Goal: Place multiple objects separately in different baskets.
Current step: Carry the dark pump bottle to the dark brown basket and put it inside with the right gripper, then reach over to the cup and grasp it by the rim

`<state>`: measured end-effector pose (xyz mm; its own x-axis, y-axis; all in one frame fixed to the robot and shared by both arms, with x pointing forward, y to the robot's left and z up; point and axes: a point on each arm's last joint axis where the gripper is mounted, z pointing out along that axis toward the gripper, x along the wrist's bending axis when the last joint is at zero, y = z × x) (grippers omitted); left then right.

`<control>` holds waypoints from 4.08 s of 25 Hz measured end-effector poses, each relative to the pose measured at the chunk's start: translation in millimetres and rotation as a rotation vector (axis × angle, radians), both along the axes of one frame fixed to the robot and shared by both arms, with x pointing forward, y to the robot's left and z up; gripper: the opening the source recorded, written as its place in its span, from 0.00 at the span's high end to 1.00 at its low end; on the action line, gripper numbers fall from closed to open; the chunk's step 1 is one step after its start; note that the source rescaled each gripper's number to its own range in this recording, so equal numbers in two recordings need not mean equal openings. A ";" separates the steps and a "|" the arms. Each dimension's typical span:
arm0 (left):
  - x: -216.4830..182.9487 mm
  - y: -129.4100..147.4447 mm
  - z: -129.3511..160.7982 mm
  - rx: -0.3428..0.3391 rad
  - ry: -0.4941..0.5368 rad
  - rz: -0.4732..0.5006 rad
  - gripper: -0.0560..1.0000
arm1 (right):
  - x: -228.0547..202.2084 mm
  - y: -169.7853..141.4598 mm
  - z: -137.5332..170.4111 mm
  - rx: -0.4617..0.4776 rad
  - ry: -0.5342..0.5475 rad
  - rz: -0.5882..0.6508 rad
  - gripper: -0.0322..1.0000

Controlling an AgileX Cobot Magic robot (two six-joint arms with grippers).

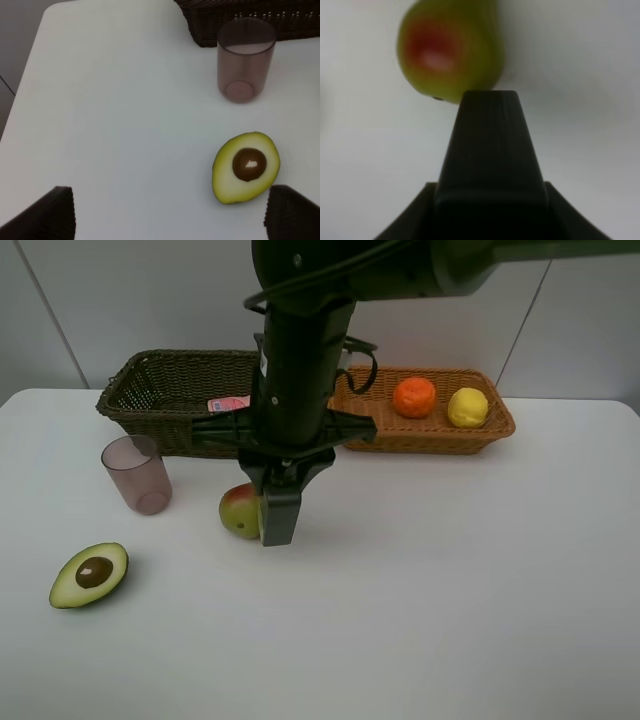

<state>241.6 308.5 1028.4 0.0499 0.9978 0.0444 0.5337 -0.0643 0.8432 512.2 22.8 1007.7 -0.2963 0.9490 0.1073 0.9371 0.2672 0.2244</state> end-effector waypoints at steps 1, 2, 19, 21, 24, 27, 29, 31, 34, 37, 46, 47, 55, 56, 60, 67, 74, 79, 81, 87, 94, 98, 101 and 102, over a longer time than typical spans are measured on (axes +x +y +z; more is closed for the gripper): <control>0.0 0.0 0.0 0.000 0.000 0.000 0.00 | 2.0 1.9 5.2 0.014 -0.018 0.005 0.69; 0.0 0.0 0.0 0.000 0.000 0.000 0.00 | 4.7 3.5 11.3 0.025 -0.044 0.010 0.69; 0.0 0.0 0.0 0.000 0.000 0.000 0.00 | 44.6 22.2 55.8 0.139 -0.618 0.220 0.70; 0.0 0.0 0.0 0.000 0.000 0.000 0.00 | 48.8 24.3 54.2 0.119 -0.673 0.257 0.70; 0.0 0.0 0.0 0.000 0.000 0.000 0.00 | 57.0 26.9 46.1 0.097 -0.725 0.297 0.70; 0.0 0.0 0.0 0.000 0.000 0.000 0.00 | 70.7 25.1 36.6 0.102 -0.760 0.310 0.70; 0.0 0.0 0.0 0.000 0.000 0.000 0.00 | 83.4 20.2 30.5 0.116 -0.782 0.305 0.70; 0.0 0.0 0.0 0.000 0.000 0.000 0.00 | 96.5 14.5 22.6 0.130 -0.796 0.296 0.70; 0.0 0.0 0.0 0.000 0.000 0.000 0.00 | 112.6 6.9 11.5 0.151 -0.812 0.284 0.70; 0.0 0.0 0.0 0.000 0.000 0.000 0.00 | 125.1 0.2 0.4 0.161 -0.818 0.273 0.70; 0.0 0.0 0.0 0.000 0.000 0.000 0.00 | 140.0 -7.6 -29.1 0.138 -0.784 0.261 0.70; 0.0 0.0 0.0 0.000 0.000 0.000 0.00 | 140.2 -7.4 -30.6 0.137 -0.781 0.261 0.70; 0.0 0.0 0.0 0.000 0.000 0.000 0.00 | 140.9 -6.7 -37.3 0.135 -0.768 0.259 0.70; 0.0 0.0 0.0 0.000 0.000 0.000 0.00 | 140.9 -6.6 -37.3 0.136 -0.767 0.258 0.70; 0.0 0.0 0.0 0.000 0.000 0.000 0.00 | 141.1 -5.7 -35.2 0.147 -0.778 0.261 0.42; 0.0 0.0 0.0 0.000 0.000 0.000 0.00 | 141.8 -4.9 -32.9 0.151 -0.790 0.267 0.02; 0.0 0.0 0.0 0.000 0.000 0.000 0.00 | 141.7 -4.9 -31.7 0.154 -0.791 0.264 0.00; 0.0 0.0 0.0 0.000 0.000 0.000 0.00 | 139.6 -8.7 -20.2 0.142 -0.790 0.247 0.00; 0.0 0.0 0.0 0.000 0.000 0.000 0.00 | 137.4 -12.2 -8.8 0.136 -0.791 0.229 0.00; 0.0 0.0 0.0 0.000 0.000 0.000 0.00 | 125.3 -26.6 24.4 0.102 -0.738 0.141 0.00; 0.0 0.0 0.0 0.000 0.000 0.000 0.00 | 99.7 -53.0 47.7 0.007 -0.673 0.129 0.00; 0.0 0.0 0.0 0.000 0.000 0.000 0.00 | 73.7 -75.3 57.5 -0.007 -0.671 0.163 0.00; 0.0 0.0 0.0 0.000 0.000 0.000 0.00 | 51.4 -96.3 60.0 -0.006 -0.662 0.185 0.00; 0.0 0.0 0.0 0.000 0.000 0.000 0.00 | 44.2 -102.8 63.8 -0.002 -0.669 0.193 0.00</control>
